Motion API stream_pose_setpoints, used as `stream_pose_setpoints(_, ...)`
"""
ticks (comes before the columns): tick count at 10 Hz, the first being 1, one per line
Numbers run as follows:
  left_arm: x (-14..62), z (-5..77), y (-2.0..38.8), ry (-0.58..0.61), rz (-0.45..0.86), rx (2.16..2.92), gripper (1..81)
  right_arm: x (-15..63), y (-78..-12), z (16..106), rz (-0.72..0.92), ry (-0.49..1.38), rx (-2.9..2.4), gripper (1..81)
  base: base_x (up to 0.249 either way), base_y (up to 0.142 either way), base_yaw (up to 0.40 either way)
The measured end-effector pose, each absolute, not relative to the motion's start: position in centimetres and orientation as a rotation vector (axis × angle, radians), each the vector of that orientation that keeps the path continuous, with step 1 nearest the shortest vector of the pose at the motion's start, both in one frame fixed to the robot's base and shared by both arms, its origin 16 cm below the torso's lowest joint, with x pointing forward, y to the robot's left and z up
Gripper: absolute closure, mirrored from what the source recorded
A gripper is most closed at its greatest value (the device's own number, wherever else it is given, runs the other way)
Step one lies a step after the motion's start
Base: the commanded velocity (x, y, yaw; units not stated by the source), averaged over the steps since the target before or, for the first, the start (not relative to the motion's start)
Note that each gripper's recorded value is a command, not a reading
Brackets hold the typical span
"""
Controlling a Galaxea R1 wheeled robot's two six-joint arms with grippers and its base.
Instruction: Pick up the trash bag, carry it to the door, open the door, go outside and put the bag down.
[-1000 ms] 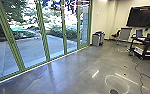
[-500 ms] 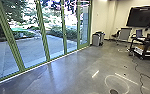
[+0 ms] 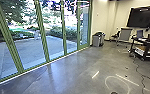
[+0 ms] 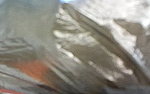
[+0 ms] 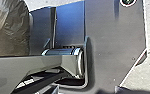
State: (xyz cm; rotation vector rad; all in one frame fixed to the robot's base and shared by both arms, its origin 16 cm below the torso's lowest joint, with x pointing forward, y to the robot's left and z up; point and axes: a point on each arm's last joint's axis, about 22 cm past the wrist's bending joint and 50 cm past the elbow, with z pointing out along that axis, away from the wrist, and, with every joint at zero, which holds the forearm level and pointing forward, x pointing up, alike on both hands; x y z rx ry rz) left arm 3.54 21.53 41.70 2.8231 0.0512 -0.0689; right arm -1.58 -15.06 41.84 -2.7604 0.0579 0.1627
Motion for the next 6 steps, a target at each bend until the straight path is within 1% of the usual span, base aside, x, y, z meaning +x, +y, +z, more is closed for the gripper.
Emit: stream_pose_setpoints(6,3.26,41.69,21.51,0.051,-0.077,2.822,81.1,-1.98,-15.42,41.76,0.171,0.060,-2.767,1.0,0.138,0.000,0.000)
